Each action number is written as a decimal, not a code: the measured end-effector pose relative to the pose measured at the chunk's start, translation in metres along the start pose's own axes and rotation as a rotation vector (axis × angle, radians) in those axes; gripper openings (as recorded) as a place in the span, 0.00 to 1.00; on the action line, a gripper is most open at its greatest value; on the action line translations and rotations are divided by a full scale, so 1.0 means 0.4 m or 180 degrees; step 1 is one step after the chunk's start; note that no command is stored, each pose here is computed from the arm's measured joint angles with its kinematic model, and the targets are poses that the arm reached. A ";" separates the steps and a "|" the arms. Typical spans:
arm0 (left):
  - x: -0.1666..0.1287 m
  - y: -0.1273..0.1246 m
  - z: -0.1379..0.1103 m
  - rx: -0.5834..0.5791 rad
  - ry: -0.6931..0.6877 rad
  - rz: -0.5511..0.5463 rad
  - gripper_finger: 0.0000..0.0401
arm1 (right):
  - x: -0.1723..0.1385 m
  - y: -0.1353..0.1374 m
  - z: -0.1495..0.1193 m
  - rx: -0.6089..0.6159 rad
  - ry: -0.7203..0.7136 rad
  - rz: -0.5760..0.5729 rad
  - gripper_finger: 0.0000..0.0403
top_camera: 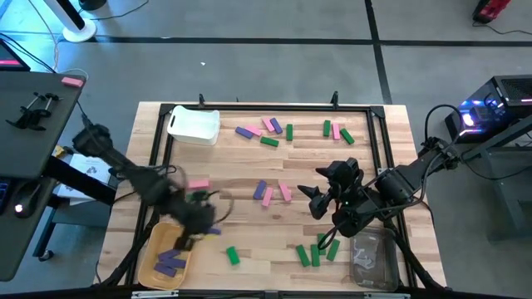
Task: Sort blocks
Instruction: Put the violet block into the yellow bin
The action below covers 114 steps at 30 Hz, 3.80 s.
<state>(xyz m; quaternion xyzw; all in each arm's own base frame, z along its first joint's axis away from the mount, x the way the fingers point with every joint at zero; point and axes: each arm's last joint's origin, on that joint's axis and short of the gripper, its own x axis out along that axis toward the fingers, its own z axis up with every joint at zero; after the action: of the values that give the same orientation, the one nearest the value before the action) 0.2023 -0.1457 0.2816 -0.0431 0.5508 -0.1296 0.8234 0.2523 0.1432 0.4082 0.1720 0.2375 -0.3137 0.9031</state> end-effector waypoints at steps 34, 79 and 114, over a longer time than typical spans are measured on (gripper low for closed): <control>-0.017 0.053 -0.022 0.0258 0.0408 0.0460 0.61 | 0.000 0.004 0.007 0.0011 -0.0194 -0.0032 0.69; 0.315 0.261 -0.126 0.2071 0.1764 0.0110 0.55 | 0.084 0.041 0.012 0.0253 -0.0121 -0.0078 0.69; 0.041 -0.111 -0.189 0.0177 0.1490 -0.0576 0.15 | 0.083 0.033 -0.001 -0.0085 0.0231 -0.0039 0.69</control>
<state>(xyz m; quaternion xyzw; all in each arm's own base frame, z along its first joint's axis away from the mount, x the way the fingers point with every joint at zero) 0.1314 -0.1873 0.2469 -0.0384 0.7166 -0.2243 0.6593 0.2835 0.1371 0.3921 0.1697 0.2754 -0.3096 0.8942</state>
